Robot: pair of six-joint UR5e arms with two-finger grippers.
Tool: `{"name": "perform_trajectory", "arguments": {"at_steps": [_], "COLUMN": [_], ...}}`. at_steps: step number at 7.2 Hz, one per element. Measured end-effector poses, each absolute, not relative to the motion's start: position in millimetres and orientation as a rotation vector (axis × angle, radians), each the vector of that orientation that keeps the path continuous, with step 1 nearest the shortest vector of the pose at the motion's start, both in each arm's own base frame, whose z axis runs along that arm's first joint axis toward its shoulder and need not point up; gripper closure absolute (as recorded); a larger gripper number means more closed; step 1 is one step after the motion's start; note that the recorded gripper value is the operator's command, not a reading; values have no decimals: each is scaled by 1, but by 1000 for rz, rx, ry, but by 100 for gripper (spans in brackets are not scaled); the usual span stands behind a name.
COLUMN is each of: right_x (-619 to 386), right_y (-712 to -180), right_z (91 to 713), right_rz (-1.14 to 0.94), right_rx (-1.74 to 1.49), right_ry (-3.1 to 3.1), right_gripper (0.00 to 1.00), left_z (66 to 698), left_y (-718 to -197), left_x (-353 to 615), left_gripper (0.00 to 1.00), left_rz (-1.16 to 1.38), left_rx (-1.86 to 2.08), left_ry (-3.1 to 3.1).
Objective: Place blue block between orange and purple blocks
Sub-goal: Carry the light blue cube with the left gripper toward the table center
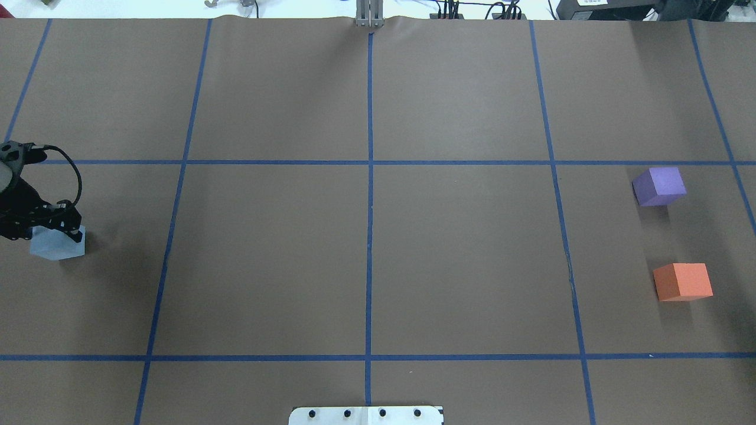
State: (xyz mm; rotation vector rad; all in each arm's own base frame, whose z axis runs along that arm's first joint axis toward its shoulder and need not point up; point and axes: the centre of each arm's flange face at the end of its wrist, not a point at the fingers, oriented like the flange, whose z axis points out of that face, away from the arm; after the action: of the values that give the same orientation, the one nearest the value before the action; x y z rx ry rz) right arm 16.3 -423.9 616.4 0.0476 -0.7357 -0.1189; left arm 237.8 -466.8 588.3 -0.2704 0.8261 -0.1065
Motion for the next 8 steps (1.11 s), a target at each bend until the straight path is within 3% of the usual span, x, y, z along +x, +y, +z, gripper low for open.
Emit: {"name": "perform_trajectory", "arguments": {"at_steps": [3,6,8], "right_x": [15,10,7], "right_y": [-424,-426,-429], "right_z": [615,612,607], "right_rz": [-122,-137,-154], "right_rx": [47,51,78], "right_ry": [-747,-754,-761], "right_gripper": [0,0,0], "left_z": [468,296,218], "left_y": [-475,-462,-443], "left_x": [276,426,519], "left_gripper": [100,100,100], "left_rz": [-146,-41,17], "left_rx": [-233,-256,-219], "left_ry": [916,927,905]}}
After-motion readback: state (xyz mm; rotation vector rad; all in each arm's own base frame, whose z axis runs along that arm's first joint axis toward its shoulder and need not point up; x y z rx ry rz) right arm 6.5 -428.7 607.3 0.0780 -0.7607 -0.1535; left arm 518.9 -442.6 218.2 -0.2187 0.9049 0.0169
